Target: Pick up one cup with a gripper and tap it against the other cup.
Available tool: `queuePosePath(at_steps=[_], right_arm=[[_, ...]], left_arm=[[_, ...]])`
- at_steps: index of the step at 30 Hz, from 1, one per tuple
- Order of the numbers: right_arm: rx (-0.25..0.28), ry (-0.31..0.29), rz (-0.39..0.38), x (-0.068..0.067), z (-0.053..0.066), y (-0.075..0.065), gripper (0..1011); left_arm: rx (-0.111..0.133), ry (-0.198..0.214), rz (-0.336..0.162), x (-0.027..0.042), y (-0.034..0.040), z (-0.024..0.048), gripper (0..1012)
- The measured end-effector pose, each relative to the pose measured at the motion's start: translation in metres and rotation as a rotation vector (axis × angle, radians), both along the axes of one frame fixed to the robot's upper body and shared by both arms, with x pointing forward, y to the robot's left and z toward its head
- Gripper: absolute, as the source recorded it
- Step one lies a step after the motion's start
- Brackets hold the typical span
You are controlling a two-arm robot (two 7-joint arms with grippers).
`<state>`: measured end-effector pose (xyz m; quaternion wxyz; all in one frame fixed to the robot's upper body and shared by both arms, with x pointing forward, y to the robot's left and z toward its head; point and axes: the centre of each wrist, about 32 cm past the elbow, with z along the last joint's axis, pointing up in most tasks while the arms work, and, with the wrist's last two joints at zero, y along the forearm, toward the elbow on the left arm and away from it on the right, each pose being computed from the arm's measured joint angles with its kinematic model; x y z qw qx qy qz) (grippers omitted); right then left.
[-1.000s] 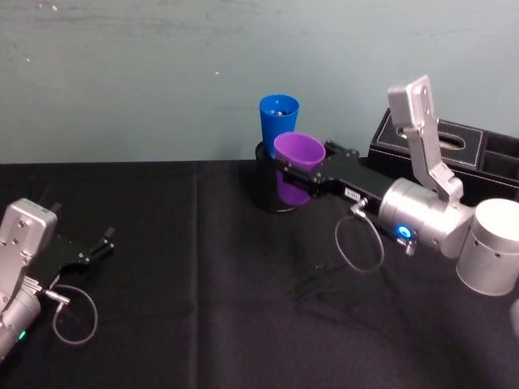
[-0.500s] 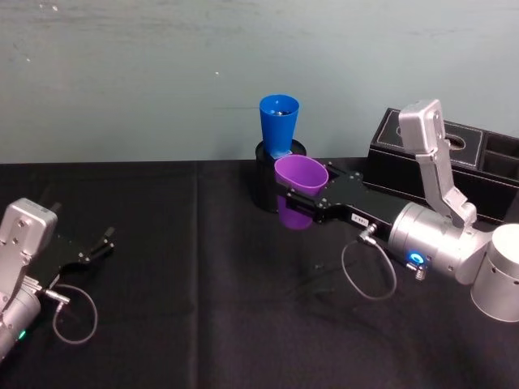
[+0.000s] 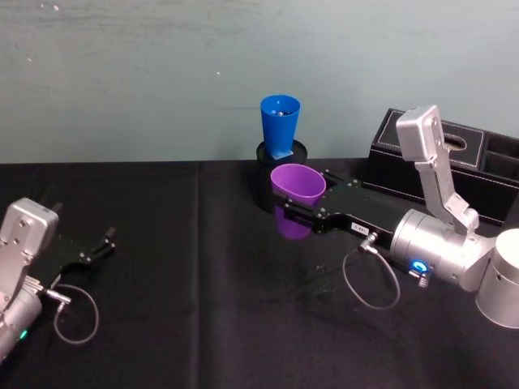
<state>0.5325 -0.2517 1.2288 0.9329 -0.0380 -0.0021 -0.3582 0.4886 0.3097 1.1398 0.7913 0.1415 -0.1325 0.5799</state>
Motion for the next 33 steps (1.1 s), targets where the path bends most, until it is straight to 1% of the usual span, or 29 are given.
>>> queuePosePath(at_steps=[33], right_arm=[[0.004,0.001,-0.005,0.0005,-0.0009,-0.0007,716]], left_arm=[[0.000,0.000,0.000,0.0000,0.0000,0.0000,1000]])
